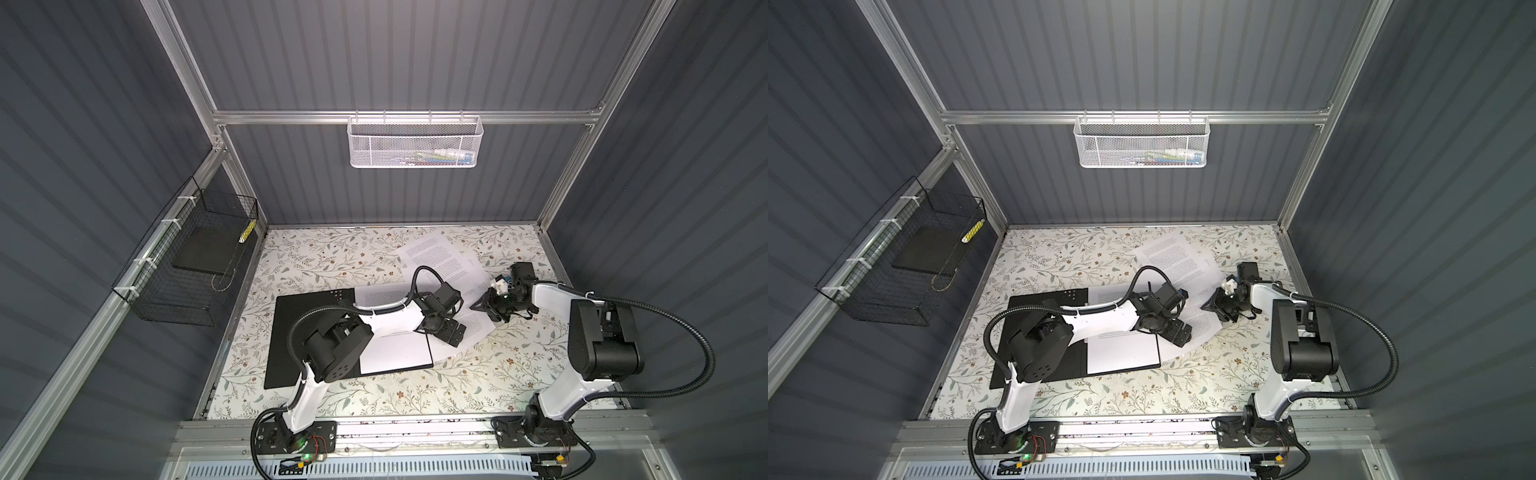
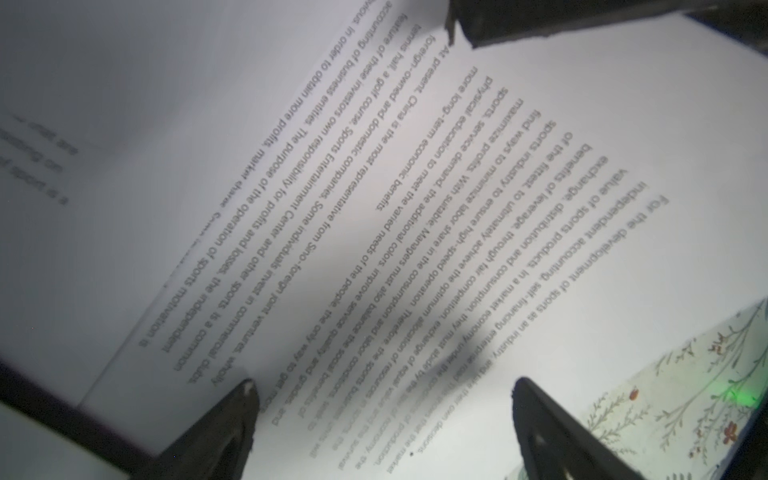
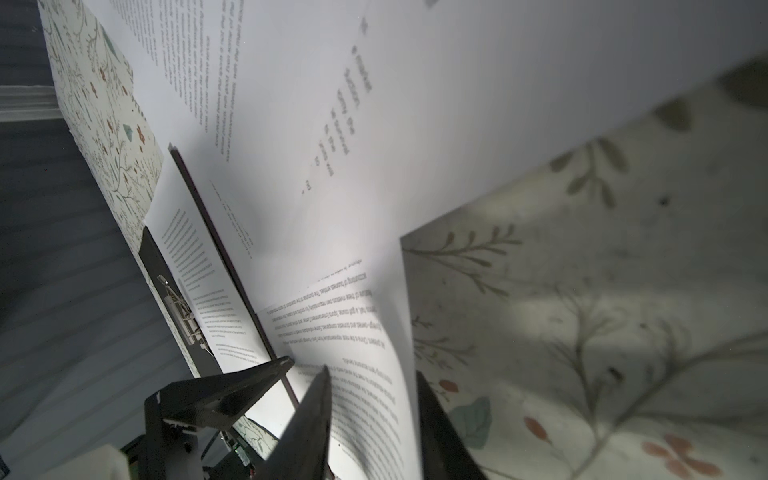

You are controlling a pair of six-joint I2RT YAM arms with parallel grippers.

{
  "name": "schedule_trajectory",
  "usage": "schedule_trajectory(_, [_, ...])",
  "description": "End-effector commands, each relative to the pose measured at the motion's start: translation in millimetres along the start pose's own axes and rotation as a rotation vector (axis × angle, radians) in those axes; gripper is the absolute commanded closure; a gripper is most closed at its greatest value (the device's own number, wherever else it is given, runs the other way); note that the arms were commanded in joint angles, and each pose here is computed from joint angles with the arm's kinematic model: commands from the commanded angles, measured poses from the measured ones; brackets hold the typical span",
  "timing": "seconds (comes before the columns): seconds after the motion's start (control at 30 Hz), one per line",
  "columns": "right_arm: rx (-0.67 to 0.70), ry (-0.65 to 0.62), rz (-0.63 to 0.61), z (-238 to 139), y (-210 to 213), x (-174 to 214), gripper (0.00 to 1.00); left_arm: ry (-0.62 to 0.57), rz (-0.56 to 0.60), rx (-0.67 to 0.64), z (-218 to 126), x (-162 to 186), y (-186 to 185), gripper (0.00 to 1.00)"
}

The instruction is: Put the files into the folder

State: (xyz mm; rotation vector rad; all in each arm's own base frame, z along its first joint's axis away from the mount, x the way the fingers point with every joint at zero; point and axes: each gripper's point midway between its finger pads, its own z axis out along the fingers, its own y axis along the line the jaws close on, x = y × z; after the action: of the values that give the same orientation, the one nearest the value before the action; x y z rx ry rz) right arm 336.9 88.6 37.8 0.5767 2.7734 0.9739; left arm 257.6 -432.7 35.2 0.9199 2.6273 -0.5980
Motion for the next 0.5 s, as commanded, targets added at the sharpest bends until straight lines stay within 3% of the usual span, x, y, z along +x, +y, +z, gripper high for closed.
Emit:
schedule_trajectory(0.0, [0.002,0.015,0.042,0.8,-9.3,4.6,0.71,0.212,-0.059,-0.092,23.3,63.2,40.8,0.04])
schedule_trajectory(0.47, [-0.06,0.013,0.071,3.8,-6.5,0.4,0.98,0.203,-0.058,-0.078,21.6,58.9,39.1,0.04])
